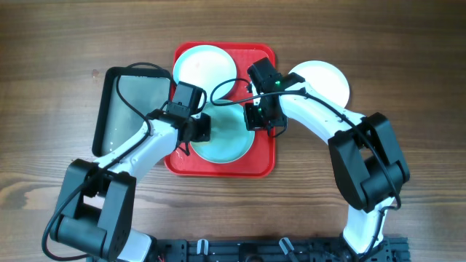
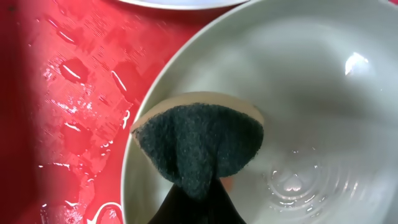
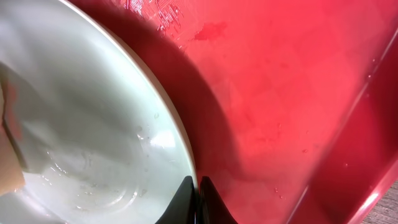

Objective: Clean dirty plates on tray and stack at the side

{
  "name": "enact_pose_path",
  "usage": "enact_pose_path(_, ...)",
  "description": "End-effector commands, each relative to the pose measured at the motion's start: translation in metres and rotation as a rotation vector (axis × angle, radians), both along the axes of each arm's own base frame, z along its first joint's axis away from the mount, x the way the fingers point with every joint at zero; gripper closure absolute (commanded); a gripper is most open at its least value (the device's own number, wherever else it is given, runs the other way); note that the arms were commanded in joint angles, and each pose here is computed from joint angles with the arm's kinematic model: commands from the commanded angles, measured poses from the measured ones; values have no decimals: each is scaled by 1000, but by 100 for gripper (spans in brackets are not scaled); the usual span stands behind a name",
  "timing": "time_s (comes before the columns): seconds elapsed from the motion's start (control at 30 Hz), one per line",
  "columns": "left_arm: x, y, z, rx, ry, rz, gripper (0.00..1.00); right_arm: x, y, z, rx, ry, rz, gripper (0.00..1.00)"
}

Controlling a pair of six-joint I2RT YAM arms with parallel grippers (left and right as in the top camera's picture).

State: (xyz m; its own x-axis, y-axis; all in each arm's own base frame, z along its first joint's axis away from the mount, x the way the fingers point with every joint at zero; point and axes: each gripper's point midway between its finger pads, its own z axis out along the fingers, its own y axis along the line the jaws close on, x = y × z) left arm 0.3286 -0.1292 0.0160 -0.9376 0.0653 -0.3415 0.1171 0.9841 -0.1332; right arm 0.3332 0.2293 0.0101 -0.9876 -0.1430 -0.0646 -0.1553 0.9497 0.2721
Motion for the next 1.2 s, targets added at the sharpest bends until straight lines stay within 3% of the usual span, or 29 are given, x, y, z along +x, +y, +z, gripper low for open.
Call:
enact_pose_path(0.0, 0, 6, -7, 29, 7, 32, 96, 1, 0, 8, 3, -24, 4, 96)
enact_pose_path(0.37, -4, 1, -38, 18, 74, 14, 96, -4, 0, 7, 2, -4, 8, 96)
enact_pose_path(0.63, -11, -15, -37, -48, 99, -71, 96, -11, 7, 5, 44, 27, 43, 96)
enact_pose_path(1.17, -20, -24, -36, -107, 136, -94, 96, -19, 18, 5, 75, 35, 116, 96)
